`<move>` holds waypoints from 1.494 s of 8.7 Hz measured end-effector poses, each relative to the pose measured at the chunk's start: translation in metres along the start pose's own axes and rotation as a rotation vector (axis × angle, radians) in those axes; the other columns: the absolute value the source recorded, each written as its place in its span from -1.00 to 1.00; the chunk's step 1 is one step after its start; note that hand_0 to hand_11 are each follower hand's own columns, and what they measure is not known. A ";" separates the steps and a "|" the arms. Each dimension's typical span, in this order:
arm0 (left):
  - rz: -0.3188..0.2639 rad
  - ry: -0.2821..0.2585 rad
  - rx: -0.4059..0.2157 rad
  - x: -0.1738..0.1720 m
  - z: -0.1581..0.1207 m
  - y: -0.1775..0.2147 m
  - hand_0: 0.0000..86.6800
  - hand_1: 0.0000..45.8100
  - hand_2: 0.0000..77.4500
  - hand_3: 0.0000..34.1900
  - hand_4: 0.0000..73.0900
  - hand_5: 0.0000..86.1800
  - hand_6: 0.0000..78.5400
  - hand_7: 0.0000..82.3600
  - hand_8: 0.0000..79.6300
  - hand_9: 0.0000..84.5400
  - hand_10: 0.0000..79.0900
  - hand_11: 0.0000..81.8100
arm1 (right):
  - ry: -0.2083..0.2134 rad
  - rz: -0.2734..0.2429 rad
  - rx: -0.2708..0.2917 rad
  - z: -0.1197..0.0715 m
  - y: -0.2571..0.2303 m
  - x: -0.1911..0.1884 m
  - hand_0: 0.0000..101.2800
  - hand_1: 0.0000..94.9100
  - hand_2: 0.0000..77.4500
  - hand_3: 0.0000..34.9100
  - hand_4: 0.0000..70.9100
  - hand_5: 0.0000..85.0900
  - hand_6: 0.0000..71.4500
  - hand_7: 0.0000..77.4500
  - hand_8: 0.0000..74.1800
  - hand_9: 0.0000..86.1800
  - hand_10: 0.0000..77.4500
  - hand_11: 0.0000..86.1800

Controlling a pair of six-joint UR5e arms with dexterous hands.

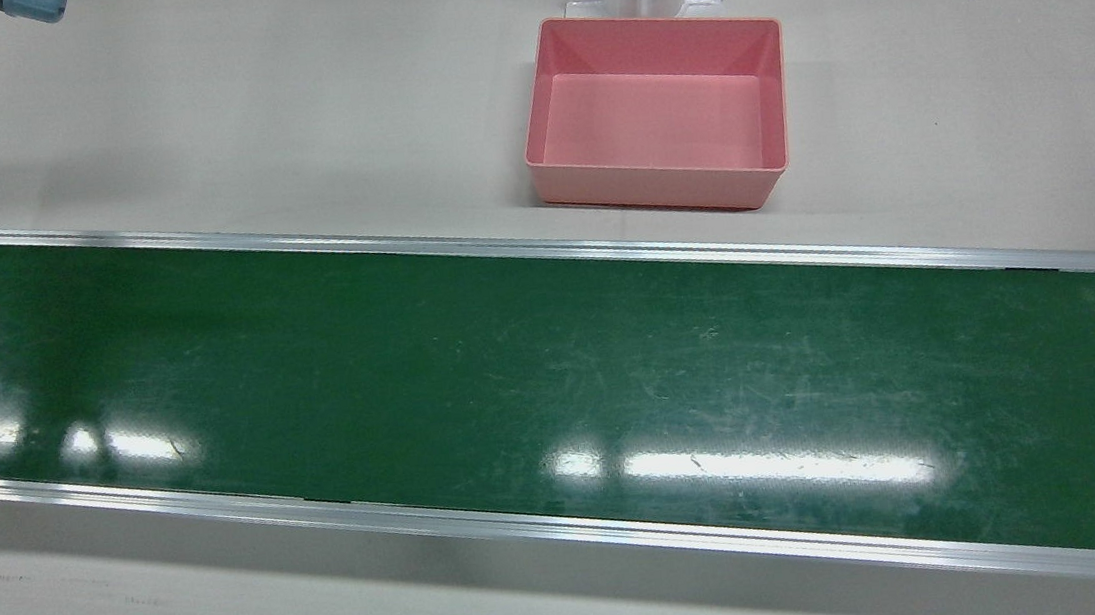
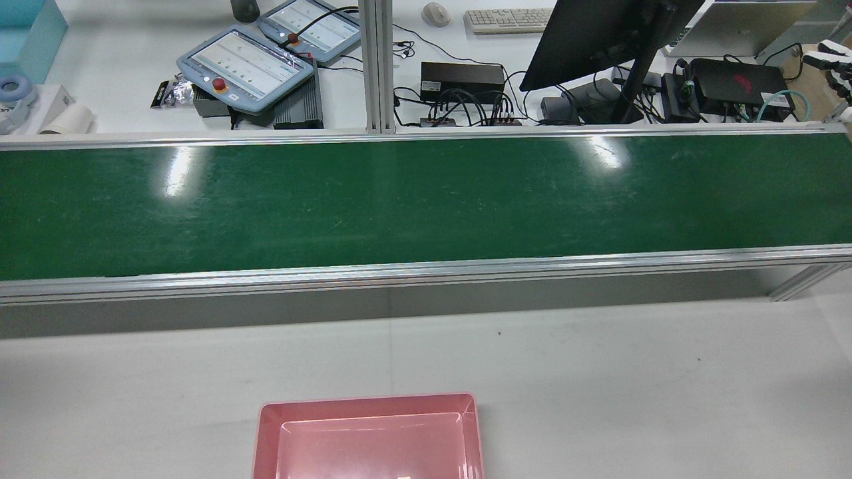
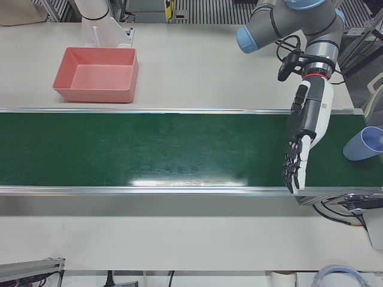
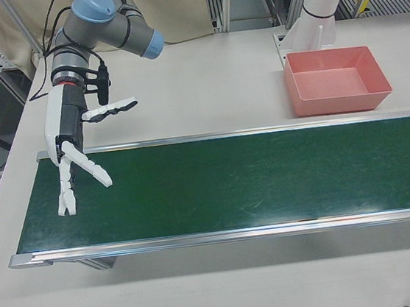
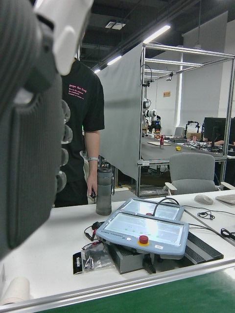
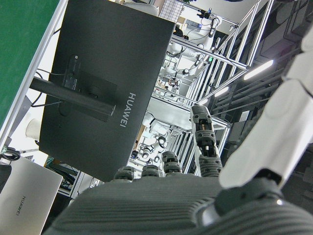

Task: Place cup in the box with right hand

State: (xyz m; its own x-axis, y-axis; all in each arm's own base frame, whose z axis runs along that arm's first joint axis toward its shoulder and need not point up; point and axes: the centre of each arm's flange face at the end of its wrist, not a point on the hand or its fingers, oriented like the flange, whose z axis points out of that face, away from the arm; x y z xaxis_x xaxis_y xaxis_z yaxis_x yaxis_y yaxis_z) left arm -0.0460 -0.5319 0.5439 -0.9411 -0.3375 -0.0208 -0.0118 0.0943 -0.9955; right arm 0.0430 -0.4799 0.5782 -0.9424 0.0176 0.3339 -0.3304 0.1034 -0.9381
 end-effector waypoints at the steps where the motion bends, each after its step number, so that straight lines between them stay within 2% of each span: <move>1: 0.000 -0.001 0.000 0.000 0.000 0.000 -1.00 -0.98 -0.99 -1.00 -0.97 -0.99 -0.99 -0.99 -1.00 -1.00 -1.00 -1.00 | -0.004 0.000 -0.001 -0.001 0.001 -0.002 -0.12 -0.94 -0.87 -1.00 -0.60 -0.94 -0.91 -0.70 -0.99 -0.91 -0.94 -0.95; 2: 0.000 -0.001 0.001 0.000 0.000 -0.001 -1.00 -0.98 -0.99 -1.00 -0.97 -0.99 -0.99 -0.99 -1.00 -1.00 -1.00 -1.00 | 0.000 -0.001 0.002 -0.001 -0.001 0.000 -0.12 -0.86 -0.94 -1.00 -0.60 -0.94 -0.88 -0.69 -0.99 -0.91 -0.94 -0.90; 3: -0.001 -0.002 0.003 0.000 0.001 -0.002 -1.00 -0.98 -0.99 -1.00 -0.97 -1.00 -0.99 -0.99 -1.00 -1.00 -1.00 -1.00 | 0.008 -0.004 0.007 -0.001 -0.003 0.004 -0.16 -0.83 -0.89 -1.00 -0.63 -0.94 -0.91 -0.72 -0.99 -0.91 -0.94 -0.91; 4: -0.001 -0.001 0.003 0.000 0.001 -0.002 -1.00 -0.98 -0.99 -1.00 -0.97 -0.99 -0.99 -0.99 -1.00 -1.00 -1.00 -1.00 | 0.018 -0.009 0.016 0.001 -0.008 0.009 -0.26 -0.84 -0.59 -1.00 -0.78 -0.94 -0.91 -0.72 -0.99 -0.91 -0.94 -0.91; 5: -0.001 -0.001 0.003 0.000 0.001 -0.002 -1.00 -0.98 -0.99 -1.00 -0.97 -1.00 -0.99 -0.99 -1.00 -1.00 -1.00 -1.00 | 0.028 -0.013 0.029 0.006 -0.015 0.015 -0.16 -0.98 -0.82 -1.00 -0.65 -0.94 -0.91 -0.72 -0.99 -0.91 -0.94 -0.91; 6: -0.001 -0.001 0.003 0.000 0.001 -0.002 -1.00 -0.98 -0.99 -1.00 -0.97 -0.99 -0.99 -0.99 -1.00 -1.00 -1.00 -1.00 | 0.035 -0.015 0.039 0.012 -0.020 0.021 -0.15 -0.90 -0.94 -1.00 -0.65 -0.94 -0.91 -0.72 -0.99 -0.91 -0.94 -0.91; 7: -0.001 -0.002 0.002 0.000 0.001 -0.001 -1.00 -0.98 -0.99 -1.00 -0.97 -1.00 -1.00 -0.99 -1.00 -1.00 -1.00 -1.00 | 0.039 -0.017 0.044 0.017 -0.023 0.024 -0.15 -0.79 -0.69 -1.00 -0.86 -0.94 -0.94 -0.73 -0.99 -0.91 -0.94 -0.91; 8: 0.000 -0.002 0.001 0.000 0.001 -0.001 -1.00 -0.98 -0.99 -1.00 -0.97 -0.99 -0.99 -0.99 -1.00 -1.00 -1.00 -1.00 | 0.041 -0.017 0.046 0.020 -0.024 0.025 -0.13 -0.76 -0.68 -0.81 -0.89 -0.92 -0.94 -0.77 -0.99 -0.95 -0.94 -0.91; 9: 0.000 -0.001 0.001 0.000 0.001 -0.001 -1.00 -0.98 -0.99 -1.00 -0.97 -0.99 -0.99 -0.99 -1.00 -1.00 -1.00 -1.00 | 0.043 -0.019 0.047 0.021 -0.025 0.026 -0.08 -0.84 -0.85 -0.81 -0.89 -0.92 -0.94 -0.77 -0.99 -0.95 -0.94 -0.91; 10: 0.000 -0.001 0.001 0.000 0.001 -0.001 -1.00 -0.98 -0.99 -1.00 -0.97 -0.99 -0.99 -0.99 -1.00 -1.00 -1.00 -1.00 | 0.046 -0.020 0.048 0.021 -0.025 0.027 -0.08 -0.84 -0.85 -0.81 -0.89 -0.92 -0.94 -0.77 -0.99 -0.95 -0.94 -0.91; 11: 0.000 -0.001 0.001 0.000 0.001 -0.001 -1.00 -0.98 -0.99 -1.00 -0.97 -0.99 -0.99 -0.99 -1.00 -1.00 -1.00 -1.00 | 0.047 -0.021 0.048 0.024 -0.025 0.029 -0.05 -0.79 -0.96 -0.75 -0.86 -0.91 -0.94 -0.75 -0.99 -0.95 -0.94 -0.89; 12: 0.000 -0.001 0.002 0.000 0.001 -0.001 -1.00 -0.98 -0.99 -1.00 -0.97 -0.99 -0.99 -0.99 -1.00 -1.00 -1.00 -1.00 | 0.047 -0.024 0.045 0.029 -0.022 0.029 -0.05 -0.72 -0.96 -0.65 -0.91 -0.92 -0.94 -0.75 -0.99 -0.96 -0.94 -0.89; 13: -0.001 -0.001 0.002 0.000 0.001 -0.001 -1.00 -0.98 -0.99 -1.00 -0.97 -0.99 -0.99 -0.99 -1.00 -1.00 -1.00 -1.00 | 0.043 -0.028 0.038 0.036 -0.018 0.029 -0.05 -0.72 -0.96 -0.65 -0.91 -0.92 -0.94 -0.75 -0.99 -0.96 -0.94 -0.89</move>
State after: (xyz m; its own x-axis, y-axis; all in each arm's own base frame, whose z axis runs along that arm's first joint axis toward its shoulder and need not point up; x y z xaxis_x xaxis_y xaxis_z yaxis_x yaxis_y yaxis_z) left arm -0.0454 -0.5327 0.5452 -0.9407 -0.3385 -0.0204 -0.0117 0.0923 -0.9957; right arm 0.0197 -0.5171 0.6016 -0.9300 0.0582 0.3629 -0.3591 0.0669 -0.9309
